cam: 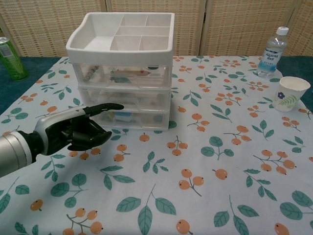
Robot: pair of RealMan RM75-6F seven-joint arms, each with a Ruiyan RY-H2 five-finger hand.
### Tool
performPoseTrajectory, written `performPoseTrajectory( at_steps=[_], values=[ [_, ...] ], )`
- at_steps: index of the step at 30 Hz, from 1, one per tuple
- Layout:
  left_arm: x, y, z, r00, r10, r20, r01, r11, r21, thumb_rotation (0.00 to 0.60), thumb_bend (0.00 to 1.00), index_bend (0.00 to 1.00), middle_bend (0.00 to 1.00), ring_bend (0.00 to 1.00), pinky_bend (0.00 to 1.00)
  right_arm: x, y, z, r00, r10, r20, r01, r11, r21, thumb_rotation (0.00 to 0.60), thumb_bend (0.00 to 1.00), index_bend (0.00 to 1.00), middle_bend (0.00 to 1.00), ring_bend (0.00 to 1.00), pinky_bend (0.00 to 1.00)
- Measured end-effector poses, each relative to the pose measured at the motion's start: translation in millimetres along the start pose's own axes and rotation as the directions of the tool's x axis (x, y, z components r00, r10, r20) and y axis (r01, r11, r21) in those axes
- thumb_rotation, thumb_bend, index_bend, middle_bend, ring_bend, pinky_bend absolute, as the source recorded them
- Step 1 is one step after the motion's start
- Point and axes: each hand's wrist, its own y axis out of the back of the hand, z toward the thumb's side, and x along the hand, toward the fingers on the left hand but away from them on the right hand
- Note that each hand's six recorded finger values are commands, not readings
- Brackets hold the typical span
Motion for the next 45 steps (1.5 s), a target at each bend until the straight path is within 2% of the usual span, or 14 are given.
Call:
performPoseTrajectory(
  at_steps=[16, 23, 37, 45],
  values=[
    [13.5, -4.2, -0.8, 1.000, 0.024, 0.003, -0.024, 0.998, -0.061, 0.600, 0.49, 0.09, 0.91, 0.98, 1.00, -1.8, 3.5, -3.2, 1.000, -0.017, 0.020, 0.016, 1.000, 0.017, 0.600, 0.19, 0.00, 0.09, 0.19, 0.24],
    [18.5, -8.8, 1.2, 1.000, 0.010, 0.007, -0.010, 0.997, -0.070, 0.600, 0.49, 0.09, 0.91, 0.98, 1.00, 0.3, 4.8, -7.7, 0.999, -0.018, 0.033, 0.018, 1.000, 0.004, 0.600, 0.19, 0.00, 0.09, 0.19, 0.24],
    [27.0, -13.1, 4.8, 1.000, -0.003, 0.012, 0.004, 0.996, -0.091, 0.600, 0.49, 0.11, 0.91, 0.98, 1.00, 2.9, -4.2, -12.3, 0.999, 0.027, 0.041, -0.027, 1.000, 0.000, 0.600, 0.19, 0.00, 0.09, 0.20, 0.24],
    [29.9, -14.1, 7.3, 1.000, -0.003, 0.018, 0.005, 0.995, -0.100, 0.600, 0.49, 0.17, 0.90, 0.98, 1.00, 3.6, -13.2, -11.5, 0.997, 0.068, 0.033, -0.067, 0.998, -0.008, 0.600, 0.19, 0.00, 0.09, 0.20, 0.24]
  ],
)
